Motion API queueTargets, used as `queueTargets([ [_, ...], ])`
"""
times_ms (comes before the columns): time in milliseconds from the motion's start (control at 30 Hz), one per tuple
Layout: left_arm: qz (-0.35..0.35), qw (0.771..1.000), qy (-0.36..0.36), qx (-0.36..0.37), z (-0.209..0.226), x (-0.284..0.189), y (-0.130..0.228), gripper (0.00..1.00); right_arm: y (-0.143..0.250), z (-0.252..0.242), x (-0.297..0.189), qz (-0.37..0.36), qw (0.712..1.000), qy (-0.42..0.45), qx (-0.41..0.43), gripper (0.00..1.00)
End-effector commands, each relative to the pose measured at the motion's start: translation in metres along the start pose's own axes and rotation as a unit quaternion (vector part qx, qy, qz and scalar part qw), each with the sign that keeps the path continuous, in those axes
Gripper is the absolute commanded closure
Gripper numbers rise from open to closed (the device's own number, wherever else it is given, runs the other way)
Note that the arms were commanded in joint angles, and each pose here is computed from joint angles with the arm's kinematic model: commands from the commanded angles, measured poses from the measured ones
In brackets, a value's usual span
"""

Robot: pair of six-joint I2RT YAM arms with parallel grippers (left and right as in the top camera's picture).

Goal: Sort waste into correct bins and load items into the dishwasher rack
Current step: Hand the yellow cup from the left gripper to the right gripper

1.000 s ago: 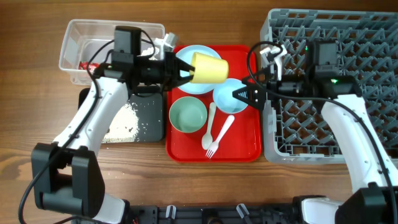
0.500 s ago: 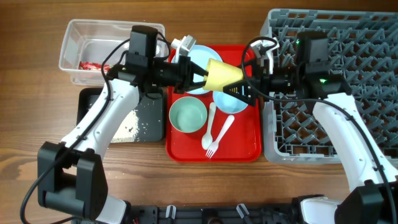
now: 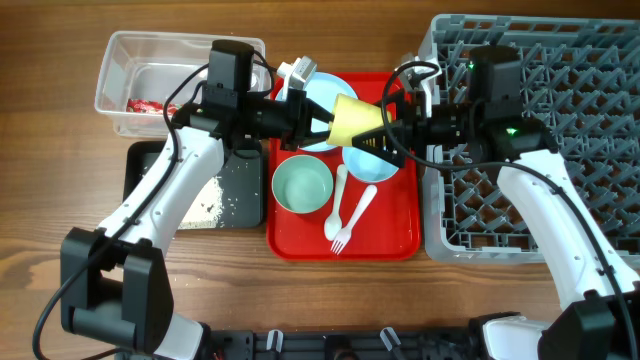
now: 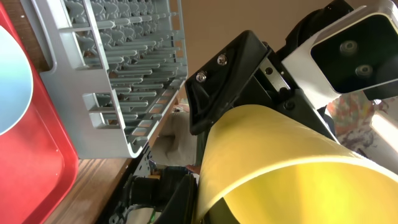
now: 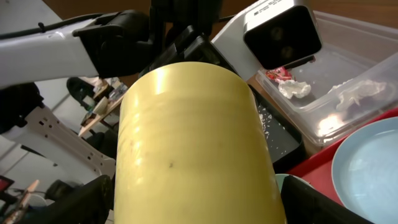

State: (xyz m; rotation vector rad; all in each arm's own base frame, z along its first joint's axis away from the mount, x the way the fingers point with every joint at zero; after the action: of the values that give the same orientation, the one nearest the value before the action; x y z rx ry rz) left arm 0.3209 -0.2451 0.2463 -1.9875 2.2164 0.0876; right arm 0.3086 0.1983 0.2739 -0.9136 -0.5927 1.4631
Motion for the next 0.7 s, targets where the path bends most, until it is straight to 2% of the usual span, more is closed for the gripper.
queueTargets([
  [0,0.01,1.0,0.012,0.004,-0.0065,0.0004,0.0013,0.96,-0.004,0.0026,0.0012,-0.001,1.0,-0.015,0.009,0.16],
  [267,0.01,1.0,0.012,0.004,-0.0066,0.0003,0.0012,0.96,-0.0038,0.0026,0.0012,-0.001,1.0,-0.015,0.01,0.29],
  [667,0.01,1.0,0.012,0.004,-0.0065,0.0003,0.0011,0.96,-0.0034,0.0025,0.0012,-0.001,1.0,-0.014,0.011,0.35],
])
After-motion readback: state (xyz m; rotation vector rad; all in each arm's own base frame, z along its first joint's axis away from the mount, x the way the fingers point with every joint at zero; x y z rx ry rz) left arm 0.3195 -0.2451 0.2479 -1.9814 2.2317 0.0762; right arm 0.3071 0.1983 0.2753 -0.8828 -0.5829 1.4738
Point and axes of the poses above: each gripper's point midway between its finger pads, its own x axis out along the fingers, its own z axis along the line the jaws close on, y = z × x, the point moved 2 cm from there along -x, back along the fingers, and after that the axes turned 2 degrees about -x, right-handed, at the moved point
